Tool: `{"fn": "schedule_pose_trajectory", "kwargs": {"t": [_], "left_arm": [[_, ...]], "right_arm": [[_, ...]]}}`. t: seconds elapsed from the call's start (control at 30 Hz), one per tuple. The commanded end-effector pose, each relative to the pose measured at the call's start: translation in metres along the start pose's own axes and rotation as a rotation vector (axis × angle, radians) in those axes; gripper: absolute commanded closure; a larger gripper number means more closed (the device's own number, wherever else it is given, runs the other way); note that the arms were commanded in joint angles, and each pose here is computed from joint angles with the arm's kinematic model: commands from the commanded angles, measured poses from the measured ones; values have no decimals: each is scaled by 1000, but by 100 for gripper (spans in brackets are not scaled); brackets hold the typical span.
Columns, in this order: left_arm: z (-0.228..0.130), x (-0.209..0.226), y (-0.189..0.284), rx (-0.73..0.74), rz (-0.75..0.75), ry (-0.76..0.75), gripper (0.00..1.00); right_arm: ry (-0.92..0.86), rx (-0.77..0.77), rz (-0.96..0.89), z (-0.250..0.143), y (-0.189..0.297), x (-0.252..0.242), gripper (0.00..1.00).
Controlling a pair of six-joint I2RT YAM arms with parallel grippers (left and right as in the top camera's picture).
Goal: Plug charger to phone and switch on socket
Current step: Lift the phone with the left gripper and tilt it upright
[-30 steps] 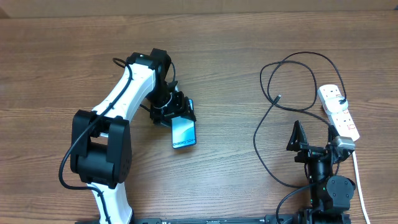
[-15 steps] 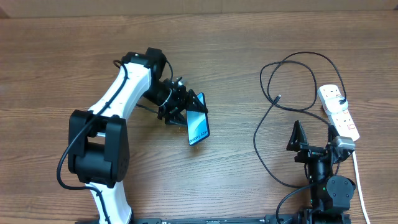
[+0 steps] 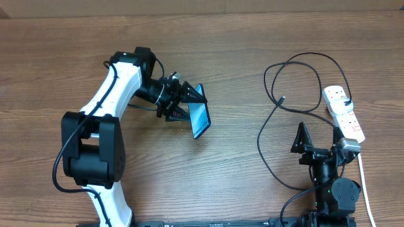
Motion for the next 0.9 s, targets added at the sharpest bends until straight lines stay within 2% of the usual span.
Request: {"fn": "schedule_pose_trajectory", "kwargs": {"t": [0.0,0.6,0.87], "left_arm": [[4,-13,5,-9,-69,-17,40],[4,-12,5,-10,-65,-17,42],[7,-4,5,-31,20,-30,43]], "right_arm": [[5,0,12,-2,0,1,0],[5,0,12,-2,0,1,0],[5,0,12,-2,0,1,0]]}}
Point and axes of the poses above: each gripper's point midway between its finger pads, its own y axis back along the fingers, its own x axis along the line the jaws close on, z = x × y, the point moved 7 cm from there along y, back along the fingers, and after that the axes turned 10 degrees about -y, right-handed, at the moved point
